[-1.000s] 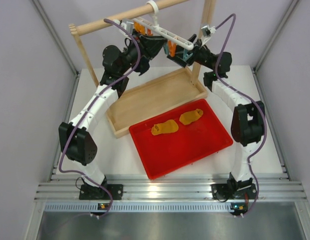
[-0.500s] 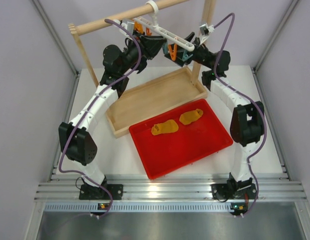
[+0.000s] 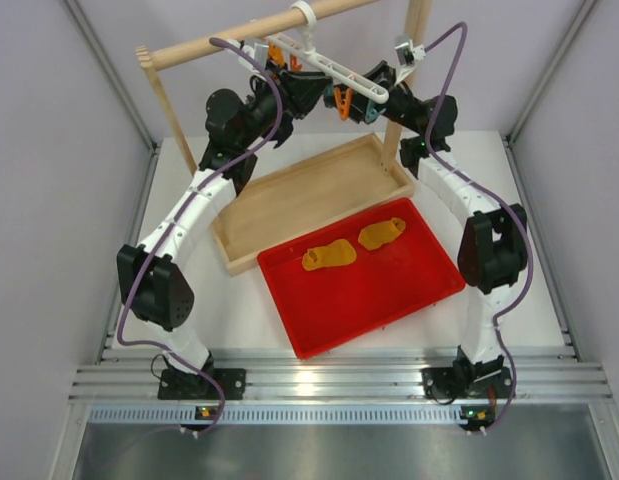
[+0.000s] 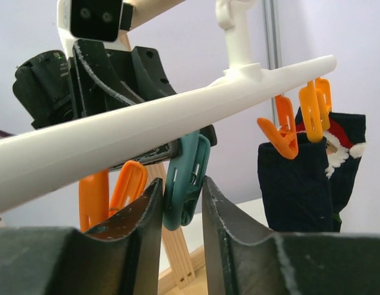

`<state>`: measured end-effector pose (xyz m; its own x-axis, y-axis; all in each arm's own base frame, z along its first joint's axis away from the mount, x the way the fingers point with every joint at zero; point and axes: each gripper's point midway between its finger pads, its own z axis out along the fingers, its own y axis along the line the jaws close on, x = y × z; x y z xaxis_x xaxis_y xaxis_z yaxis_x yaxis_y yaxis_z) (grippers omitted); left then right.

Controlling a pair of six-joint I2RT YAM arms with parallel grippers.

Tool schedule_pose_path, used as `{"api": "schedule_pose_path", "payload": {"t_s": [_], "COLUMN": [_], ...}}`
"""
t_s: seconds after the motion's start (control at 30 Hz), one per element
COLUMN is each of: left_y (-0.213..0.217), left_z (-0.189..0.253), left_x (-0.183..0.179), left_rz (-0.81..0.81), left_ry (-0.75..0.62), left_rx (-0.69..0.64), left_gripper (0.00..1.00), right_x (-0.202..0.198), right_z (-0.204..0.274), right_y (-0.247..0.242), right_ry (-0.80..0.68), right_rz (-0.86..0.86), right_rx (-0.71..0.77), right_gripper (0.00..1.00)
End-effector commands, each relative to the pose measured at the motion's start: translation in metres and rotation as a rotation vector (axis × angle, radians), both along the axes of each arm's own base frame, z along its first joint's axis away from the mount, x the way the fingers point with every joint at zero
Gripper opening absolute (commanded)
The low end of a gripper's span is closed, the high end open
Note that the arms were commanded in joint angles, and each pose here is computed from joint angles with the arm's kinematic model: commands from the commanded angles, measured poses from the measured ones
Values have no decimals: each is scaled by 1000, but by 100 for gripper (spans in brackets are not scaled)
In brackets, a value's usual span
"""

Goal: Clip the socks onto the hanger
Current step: Open the clamp at the hanger.

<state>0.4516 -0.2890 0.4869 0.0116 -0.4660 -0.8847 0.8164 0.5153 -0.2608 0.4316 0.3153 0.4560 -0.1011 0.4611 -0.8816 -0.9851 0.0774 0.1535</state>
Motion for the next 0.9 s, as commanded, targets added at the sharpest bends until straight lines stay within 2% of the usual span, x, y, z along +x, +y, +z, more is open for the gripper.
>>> {"api": "schedule_pose_path", "payload": {"t_s": [0.0, 0.03, 0.13, 0.17, 0.33, 0.4, 0.47, 0.53, 0.87], "left_y": [3, 3, 3, 3, 5, 6, 3, 0, 1], "left_z": [-24, -24, -27, -26, -31, -31, -30, -30, -29], "left_x": [14, 14, 15, 15, 17, 19, 18, 19, 28], "left_rz": [21, 21, 27, 37, 55, 69, 70, 74, 148], "left_ry": [128, 129, 135, 130, 141, 139, 131, 131, 126], "left_rx": [8, 9, 21, 27, 46, 47, 58, 64, 79], "left_gripper": [0, 0, 4, 9, 21, 33, 35, 43, 46], "right_x": [-13, -13, -14, -14, -11, -10, -9, -8, -9], "right_z": [33, 32, 33, 33, 33, 33, 32, 33, 35], "right_y": [-2, -2, -3, -2, -3, -2, -3, -3, -5], "right_ry": [-115, -118, -133, -133, -149, -155, -152, -158, -176], "right_rz": [-22, -23, -31, -31, -47, -55, -64, -71, -91], "right_rx": [37, 35, 31, 30, 26, 24, 23, 23, 19], "right_gripper": [24, 15, 1, 0, 0, 0, 0, 0, 0]}}
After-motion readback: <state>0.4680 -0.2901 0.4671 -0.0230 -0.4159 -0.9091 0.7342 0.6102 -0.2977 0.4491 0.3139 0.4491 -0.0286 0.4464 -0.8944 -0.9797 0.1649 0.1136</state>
